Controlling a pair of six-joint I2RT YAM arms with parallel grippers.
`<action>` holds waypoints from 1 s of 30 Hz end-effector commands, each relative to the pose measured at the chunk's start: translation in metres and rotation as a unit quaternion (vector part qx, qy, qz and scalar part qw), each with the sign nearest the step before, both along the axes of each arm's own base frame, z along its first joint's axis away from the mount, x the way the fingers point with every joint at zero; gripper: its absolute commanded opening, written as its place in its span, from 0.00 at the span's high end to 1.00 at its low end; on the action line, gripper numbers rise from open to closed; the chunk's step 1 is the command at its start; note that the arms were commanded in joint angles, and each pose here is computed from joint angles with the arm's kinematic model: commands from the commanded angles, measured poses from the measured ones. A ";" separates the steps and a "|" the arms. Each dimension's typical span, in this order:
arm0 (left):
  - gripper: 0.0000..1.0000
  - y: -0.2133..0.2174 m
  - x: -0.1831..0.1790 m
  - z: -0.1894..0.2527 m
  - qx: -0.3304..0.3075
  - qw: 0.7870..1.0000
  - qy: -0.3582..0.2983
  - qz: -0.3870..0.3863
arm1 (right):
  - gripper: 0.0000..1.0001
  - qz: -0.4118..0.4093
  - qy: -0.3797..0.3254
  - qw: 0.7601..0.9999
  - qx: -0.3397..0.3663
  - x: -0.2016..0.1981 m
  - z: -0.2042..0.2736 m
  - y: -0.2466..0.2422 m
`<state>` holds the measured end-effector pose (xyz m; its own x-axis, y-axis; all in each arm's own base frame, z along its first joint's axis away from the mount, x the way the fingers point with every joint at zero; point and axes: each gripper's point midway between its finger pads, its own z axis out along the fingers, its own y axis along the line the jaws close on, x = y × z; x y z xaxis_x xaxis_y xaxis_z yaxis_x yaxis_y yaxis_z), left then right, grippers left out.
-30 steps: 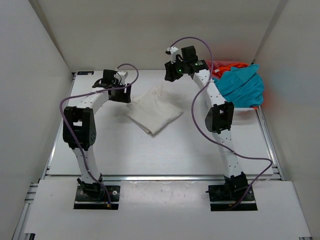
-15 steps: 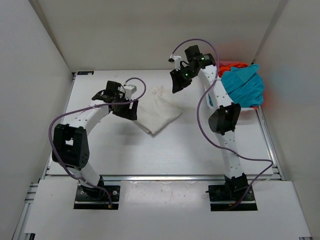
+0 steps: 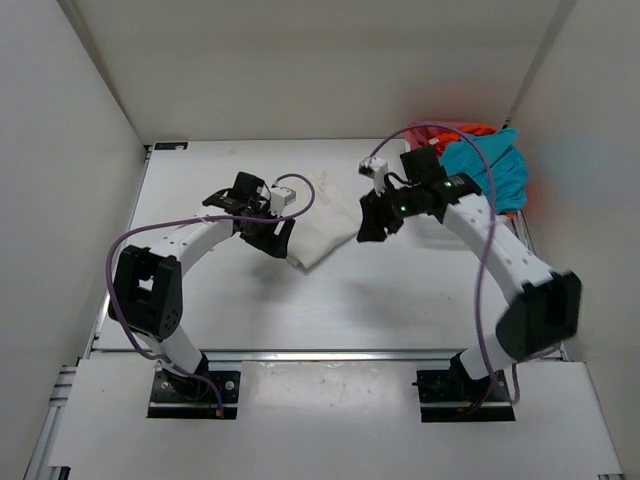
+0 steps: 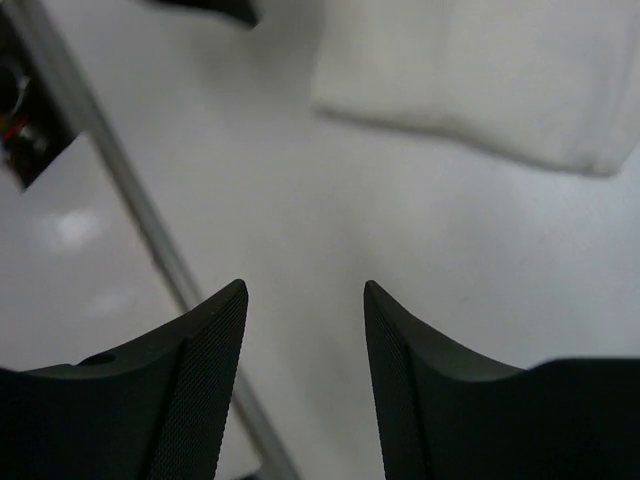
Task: Fold and stack the t-shirts
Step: Smooth out wrinkles on the folded tshirt
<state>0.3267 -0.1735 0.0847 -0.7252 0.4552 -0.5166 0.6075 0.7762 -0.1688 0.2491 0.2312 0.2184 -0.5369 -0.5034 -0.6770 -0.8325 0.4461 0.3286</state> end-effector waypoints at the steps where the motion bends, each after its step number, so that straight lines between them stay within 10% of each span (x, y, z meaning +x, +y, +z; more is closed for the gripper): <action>1: 0.16 -0.006 0.013 0.018 -0.009 1.000 -0.017 0.004 | 0.45 -0.064 -0.026 0.997 0.044 0.101 -0.043 0.028; 24: 0.14 0.004 0.033 0.007 0.045 0.998 -0.035 0.011 | 0.29 -0.284 0.017 0.958 0.018 0.214 -0.171 -0.002; 30: 0.14 0.009 0.037 0.011 0.059 0.997 -0.046 0.013 | 0.42 -0.271 0.057 0.961 0.014 0.207 -0.195 0.005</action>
